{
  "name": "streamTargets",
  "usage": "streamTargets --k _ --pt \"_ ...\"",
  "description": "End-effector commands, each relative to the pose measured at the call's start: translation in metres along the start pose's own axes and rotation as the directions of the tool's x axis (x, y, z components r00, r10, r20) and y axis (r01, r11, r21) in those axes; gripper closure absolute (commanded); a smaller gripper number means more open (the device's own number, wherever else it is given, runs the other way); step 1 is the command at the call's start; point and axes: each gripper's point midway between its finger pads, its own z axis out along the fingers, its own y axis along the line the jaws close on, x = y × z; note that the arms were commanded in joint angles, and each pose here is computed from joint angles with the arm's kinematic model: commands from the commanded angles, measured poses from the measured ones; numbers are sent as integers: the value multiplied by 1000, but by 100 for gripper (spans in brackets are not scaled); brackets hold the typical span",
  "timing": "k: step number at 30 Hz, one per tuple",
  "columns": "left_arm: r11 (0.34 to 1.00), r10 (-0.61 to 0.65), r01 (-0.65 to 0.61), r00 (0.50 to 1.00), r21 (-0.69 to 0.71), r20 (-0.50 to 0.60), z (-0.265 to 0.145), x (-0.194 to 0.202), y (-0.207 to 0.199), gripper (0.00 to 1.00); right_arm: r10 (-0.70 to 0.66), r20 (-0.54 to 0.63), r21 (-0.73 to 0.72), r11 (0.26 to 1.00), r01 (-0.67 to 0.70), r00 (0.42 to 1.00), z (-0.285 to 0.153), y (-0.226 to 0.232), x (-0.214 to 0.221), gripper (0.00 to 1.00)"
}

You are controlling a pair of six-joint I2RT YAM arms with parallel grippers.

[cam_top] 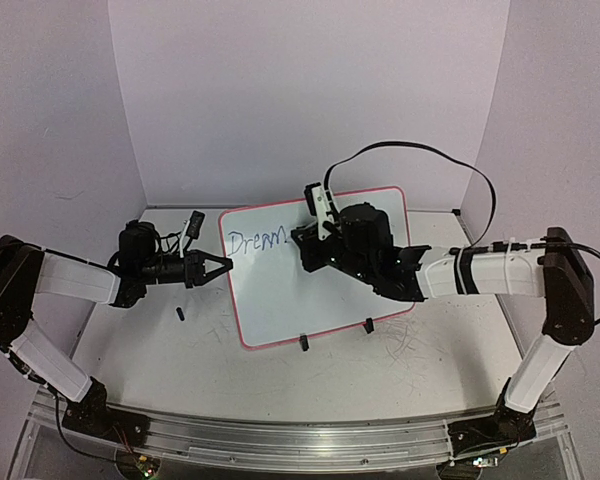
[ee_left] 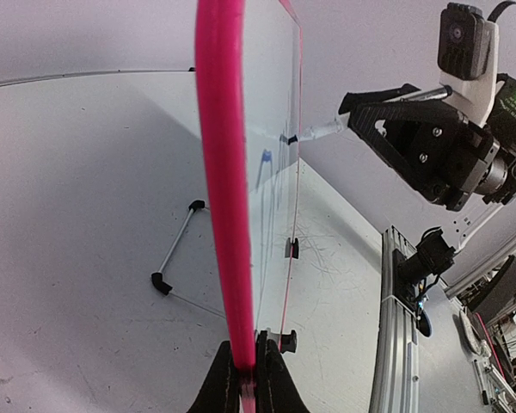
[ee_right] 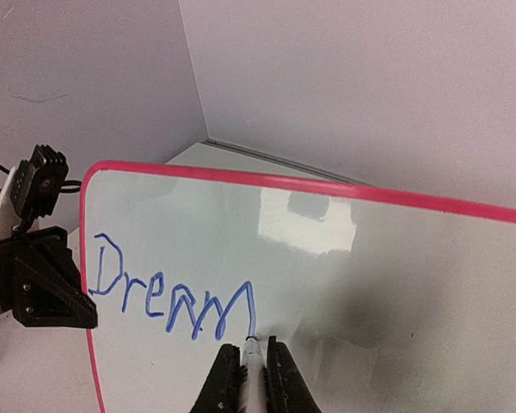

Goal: Write a sentence on the whiteboard

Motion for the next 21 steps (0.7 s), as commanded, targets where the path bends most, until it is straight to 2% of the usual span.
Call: streamTargets --k 1,7,12,18,21 --pt "994 113 -113 993 2 41 1 -21 -8 100 18 -17 17 1000 -17 1000 -10 -4 3 100" --pt "994 111 -111 993 -1 40 1 -20 -7 100 26 63 -30 999 -24 998 -18 7 -39 100" --pt "993 119 -119 992 -9 42 0 -20 -7 100 7 173 -73 997 5 985 -54 11 -80 100" --pt "993 121 -120 992 -19 44 0 -20 -5 100 -47 155 -42 998 54 987 -53 -15 -71 100" --pt "992 121 -120 992 -24 46 0 -21 -5 100 -125 146 -65 989 136 981 -49 -9 -66 100"
